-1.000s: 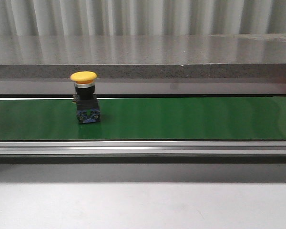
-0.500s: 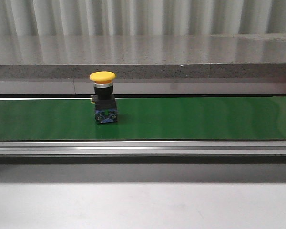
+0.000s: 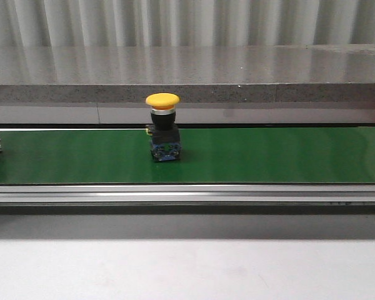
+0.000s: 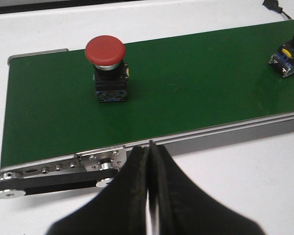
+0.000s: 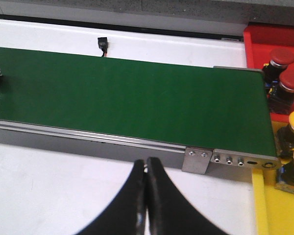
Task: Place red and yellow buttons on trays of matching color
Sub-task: 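Lower the right gripper onto the yellow button on the belt, grasp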
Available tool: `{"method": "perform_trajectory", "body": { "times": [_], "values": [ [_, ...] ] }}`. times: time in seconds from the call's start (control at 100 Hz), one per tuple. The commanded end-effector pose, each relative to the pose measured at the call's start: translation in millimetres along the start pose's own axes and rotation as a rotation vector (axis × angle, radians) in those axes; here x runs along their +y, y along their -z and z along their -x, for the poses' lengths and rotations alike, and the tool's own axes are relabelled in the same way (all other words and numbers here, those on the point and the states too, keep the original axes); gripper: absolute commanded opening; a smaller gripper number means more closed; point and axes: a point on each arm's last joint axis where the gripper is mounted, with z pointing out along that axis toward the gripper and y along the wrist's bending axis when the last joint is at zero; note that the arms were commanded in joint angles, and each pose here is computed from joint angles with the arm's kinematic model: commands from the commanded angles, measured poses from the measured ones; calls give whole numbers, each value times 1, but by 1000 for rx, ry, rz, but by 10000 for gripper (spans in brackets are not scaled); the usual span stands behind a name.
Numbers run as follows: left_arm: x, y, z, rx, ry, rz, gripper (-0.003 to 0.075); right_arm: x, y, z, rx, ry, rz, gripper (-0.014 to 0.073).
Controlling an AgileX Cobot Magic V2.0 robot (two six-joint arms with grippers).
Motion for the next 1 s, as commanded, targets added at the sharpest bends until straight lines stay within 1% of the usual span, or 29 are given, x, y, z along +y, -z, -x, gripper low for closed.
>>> {"method": "perform_trajectory", "body": {
  "times": [0.0,0.16,0.26,0.39,0.43,0.48,0.52,0.53,0.55,0.6,0.62,0.65,0.7,0.75,0.91,0.99],
  "values": [
    [-3,12,5,-125,6,-7,-20,1,1,15,-71,15,10,-68],
    [-4,23,0,-174,-1,-7,-20,9,-12,27,55,57,90,-68],
    [-4,26,0,-195,-3,-5,-20,18,-21,44,109,96,155,-65],
    [-5,26,0,-191,-3,-6,-20,32,-41,68,206,132,200,-53],
    [-5,26,0,-191,-3,-6,-20,36,-50,75,238,143,209,-14],
    [-5,26,0,-191,-3,-6,-20,42,-60,84,263,150,222,69],
    [-5,26,0,-191,-3,-6,-20,47,-69,91,278,155,232,171],
    [-5,26,0,-191,-3,-6,-20,48,-70,92,282,155,235,211],
    [-5,26,0,-191,-3,-6,-20,51,-75,95,286,157,241,251],
    [-5,26,0,-191,-3,-6,-20,58,-85,103,294,163,252,415],
    [-5,26,0,-191,-3,-6,-20,60,-89,106,301,167,256,452],
    [-5,26,0,-191,-3,-6,-20,64,-95,109,309,172,261,533],
    [-5,26,0,-191,-3,-6,-20,70,-105,117,323,179,269,609],
    [-5,26,0,-191,-3,-6,-20,77,-115,122,346,189,276,639],
    [-5,26,0,-191,-3,-6,-20,98,-151,134,422,216,292,633],
    [-5,26,0,-191,-3,-6,-20,109,-169,134,487,234,299,633]
  ]
}}
